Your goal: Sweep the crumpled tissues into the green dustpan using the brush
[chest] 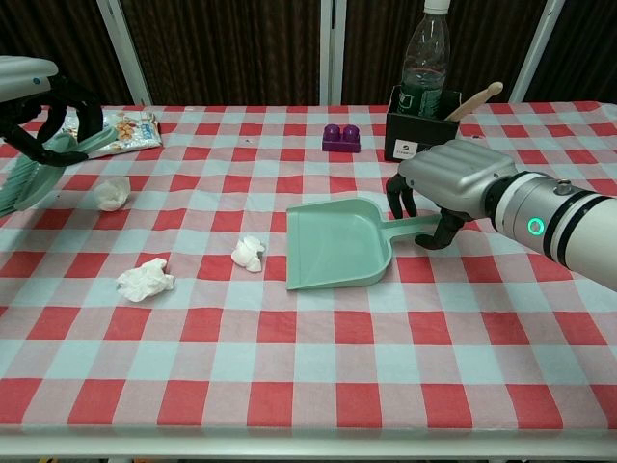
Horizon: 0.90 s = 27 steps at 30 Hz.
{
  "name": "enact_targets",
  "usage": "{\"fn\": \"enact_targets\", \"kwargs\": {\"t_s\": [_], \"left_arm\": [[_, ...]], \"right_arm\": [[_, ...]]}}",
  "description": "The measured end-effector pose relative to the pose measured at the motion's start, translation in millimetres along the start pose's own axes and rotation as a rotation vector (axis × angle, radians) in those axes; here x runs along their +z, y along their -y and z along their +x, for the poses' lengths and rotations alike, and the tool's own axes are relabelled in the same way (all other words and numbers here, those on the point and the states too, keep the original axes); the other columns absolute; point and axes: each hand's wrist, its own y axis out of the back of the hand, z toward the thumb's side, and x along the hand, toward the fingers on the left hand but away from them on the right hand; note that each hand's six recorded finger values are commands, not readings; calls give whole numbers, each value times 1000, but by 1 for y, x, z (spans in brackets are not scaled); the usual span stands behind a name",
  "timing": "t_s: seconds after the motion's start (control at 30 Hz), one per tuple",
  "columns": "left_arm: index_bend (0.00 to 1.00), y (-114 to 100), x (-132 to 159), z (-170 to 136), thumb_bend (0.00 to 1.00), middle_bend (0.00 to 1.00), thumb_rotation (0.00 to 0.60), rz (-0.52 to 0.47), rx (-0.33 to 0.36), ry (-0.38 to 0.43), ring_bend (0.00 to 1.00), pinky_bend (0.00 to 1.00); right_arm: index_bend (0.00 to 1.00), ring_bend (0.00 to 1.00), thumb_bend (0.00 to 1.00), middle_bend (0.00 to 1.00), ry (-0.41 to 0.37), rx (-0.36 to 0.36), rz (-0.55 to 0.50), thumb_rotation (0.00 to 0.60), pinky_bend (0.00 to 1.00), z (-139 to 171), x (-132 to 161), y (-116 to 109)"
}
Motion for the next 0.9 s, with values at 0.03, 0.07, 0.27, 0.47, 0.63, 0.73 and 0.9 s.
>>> {"fn": "enact_targets", "kwargs": {"t_s": [0.03, 0.07, 0.27, 0.47, 0.63, 0.73, 0.9], "left_arm": [[552, 0, 0, 0, 481, 559, 600, 0, 0, 0, 661, 916], [552, 0, 0, 0, 481, 559, 600, 0, 0, 0, 661, 916], [552, -1, -1, 1, 481, 559, 600, -1, 5, 2, 661, 915], [552, -4, -5, 7, 482, 559, 600, -14, 1, 2, 661, 913], [552, -4, -9, 19, 486, 559, 600, -22, -12, 3, 658, 912], [553, -1, -8, 28, 488, 559, 600, -40, -23, 11, 656, 911], [554, 11, 3, 44, 497, 559, 600, -68, -52, 39, 656, 911]], "right_arm": [[469, 247, 239, 439, 0, 0, 1, 600, 170, 0, 0, 0], [484, 257, 257, 449, 1, -1, 1, 600, 174, -1, 1, 0], [578, 318, 365, 511, 2, -14, 10, 600, 196, -4, 2, -6], [622, 354, 393, 545, 4, -18, 27, 600, 202, -4, -1, -17], [631, 362, 393, 554, 23, 7, 43, 600, 203, -3, -6, -25], [633, 366, 393, 556, 37, 21, 50, 600, 203, -4, -7, -31], [634, 368, 393, 557, 49, 38, 59, 600, 202, -7, -5, -36]]}}
